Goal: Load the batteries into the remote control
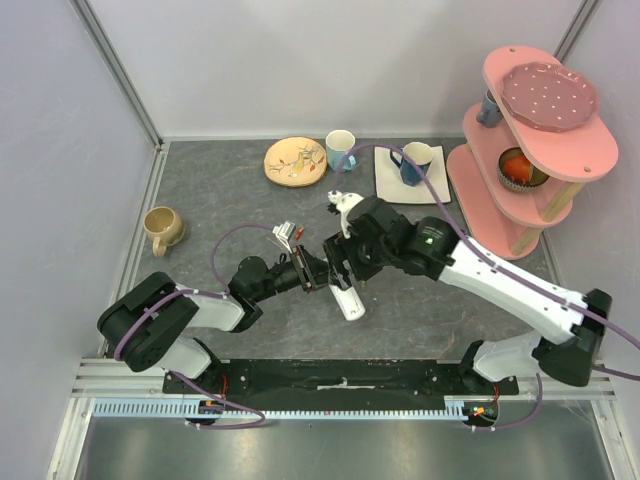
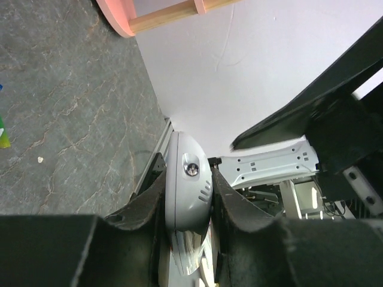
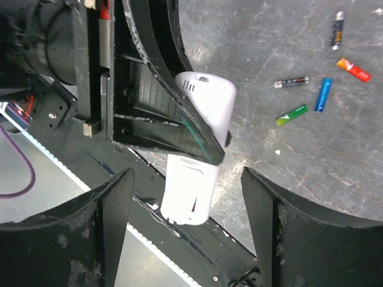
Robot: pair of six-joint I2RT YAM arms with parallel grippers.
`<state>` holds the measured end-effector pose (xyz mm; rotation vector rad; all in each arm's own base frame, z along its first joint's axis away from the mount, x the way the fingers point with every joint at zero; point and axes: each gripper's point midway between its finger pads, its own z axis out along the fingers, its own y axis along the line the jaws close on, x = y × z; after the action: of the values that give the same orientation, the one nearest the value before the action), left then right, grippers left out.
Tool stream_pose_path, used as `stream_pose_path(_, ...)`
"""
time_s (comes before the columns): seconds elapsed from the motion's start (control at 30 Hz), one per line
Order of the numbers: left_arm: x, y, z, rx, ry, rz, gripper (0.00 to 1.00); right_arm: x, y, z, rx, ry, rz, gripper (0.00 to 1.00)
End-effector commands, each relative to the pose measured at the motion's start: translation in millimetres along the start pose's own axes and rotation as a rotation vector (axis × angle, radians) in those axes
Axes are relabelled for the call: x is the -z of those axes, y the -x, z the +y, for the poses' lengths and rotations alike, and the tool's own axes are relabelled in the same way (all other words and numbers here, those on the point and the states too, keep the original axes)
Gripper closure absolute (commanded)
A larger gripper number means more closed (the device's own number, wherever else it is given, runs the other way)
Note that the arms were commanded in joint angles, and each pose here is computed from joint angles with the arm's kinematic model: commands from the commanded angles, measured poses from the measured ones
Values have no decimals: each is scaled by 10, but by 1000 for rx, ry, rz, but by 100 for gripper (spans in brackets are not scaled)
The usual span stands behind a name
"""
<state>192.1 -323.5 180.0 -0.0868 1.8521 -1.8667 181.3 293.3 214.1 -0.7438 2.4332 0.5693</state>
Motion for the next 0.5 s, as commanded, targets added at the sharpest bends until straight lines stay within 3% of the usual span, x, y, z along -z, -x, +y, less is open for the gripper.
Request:
stream_pose_path(0.0, -16, 21, -172, 4, -66, 24, 98, 309, 184, -149, -51, -13, -148, 20)
stream_pose_path(0.13, 19, 46, -222, 27, -104, 55, 98, 359, 139, -269, -124, 26, -245, 18)
stream_pose_path(0.33, 108, 50, -257, 49, -125, 120, 98, 318, 149, -241, -256, 249, -403, 16)
stream_pose_path(0.47, 135, 35, -235, 43, -100, 162, 98, 262, 78, -93, -269, 425, -424, 13)
